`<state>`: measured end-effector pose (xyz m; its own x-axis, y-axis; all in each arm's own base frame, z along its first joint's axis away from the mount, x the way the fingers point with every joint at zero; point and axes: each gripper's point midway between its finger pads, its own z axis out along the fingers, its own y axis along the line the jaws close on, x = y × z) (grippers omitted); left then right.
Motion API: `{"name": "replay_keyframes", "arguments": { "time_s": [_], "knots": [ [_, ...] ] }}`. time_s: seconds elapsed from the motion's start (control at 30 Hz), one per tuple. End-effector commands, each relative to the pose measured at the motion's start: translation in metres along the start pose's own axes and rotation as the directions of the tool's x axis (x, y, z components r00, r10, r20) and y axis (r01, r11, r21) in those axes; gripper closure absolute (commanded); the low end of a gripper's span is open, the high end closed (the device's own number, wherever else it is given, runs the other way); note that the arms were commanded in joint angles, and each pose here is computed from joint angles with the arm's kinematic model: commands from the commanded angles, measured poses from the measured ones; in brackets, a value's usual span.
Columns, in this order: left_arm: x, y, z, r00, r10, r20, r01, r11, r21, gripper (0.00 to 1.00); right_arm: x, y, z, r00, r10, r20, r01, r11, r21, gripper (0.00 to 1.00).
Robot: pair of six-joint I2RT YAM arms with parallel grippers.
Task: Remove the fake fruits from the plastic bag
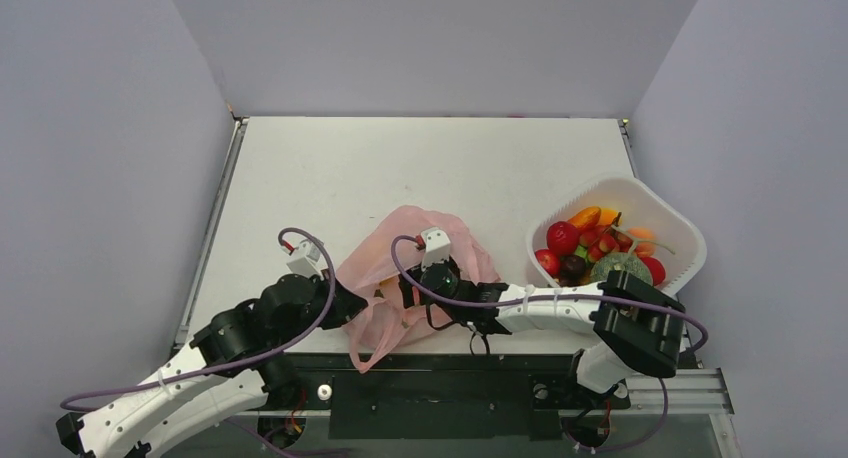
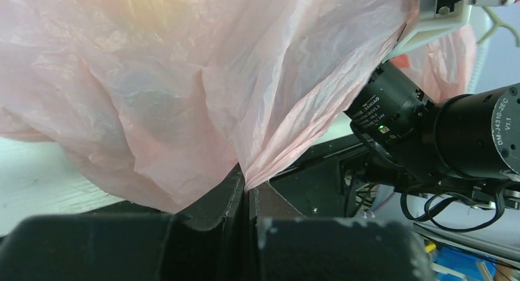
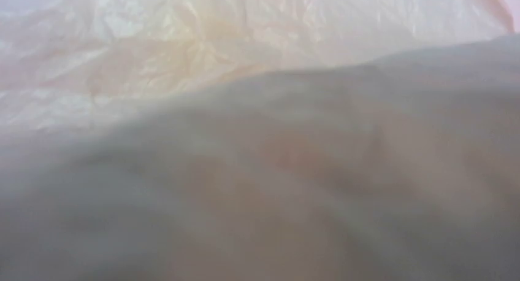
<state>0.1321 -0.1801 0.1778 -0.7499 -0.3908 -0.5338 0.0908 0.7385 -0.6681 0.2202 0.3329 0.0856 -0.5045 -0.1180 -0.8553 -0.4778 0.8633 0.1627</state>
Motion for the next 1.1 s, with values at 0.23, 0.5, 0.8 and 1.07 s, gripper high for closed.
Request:
{"name": "replay_keyframes", "arguments": {
  "time_s": [0.23,0.5,0.8,1.07],
  "knots": [
    [-0.007,0.022,0.002,0.996,0.084,-0.018,-0.086,0.979,-0.184,1.00,-0.035,0.042,0.022,0.993,0.081,0.091,-0.064,0.982,-0.178,0.15],
    [-0.009,0.028,0.001,0.996,0.090,-0.008,-0.089,0.973,-0.215,1.00,-0.037,0.064,0.036,0.988,0.122,0.092,-0.096,0.964,-0.247,0.13],
    [-0.013,0.027,0.002,0.996,0.090,0.009,-0.086,0.970,-0.228,1.00,-0.003,0.105,0.022,0.999,0.048,0.005,-0.040,0.894,-0.446,0.13],
    [-0.042,-0.060,0.032,0.994,0.110,0.027,-0.111,0.993,0.027,1.00,-0.017,0.032,0.025,0.981,0.188,0.056,-0.172,0.962,-0.213,0.13]
  ]
}}
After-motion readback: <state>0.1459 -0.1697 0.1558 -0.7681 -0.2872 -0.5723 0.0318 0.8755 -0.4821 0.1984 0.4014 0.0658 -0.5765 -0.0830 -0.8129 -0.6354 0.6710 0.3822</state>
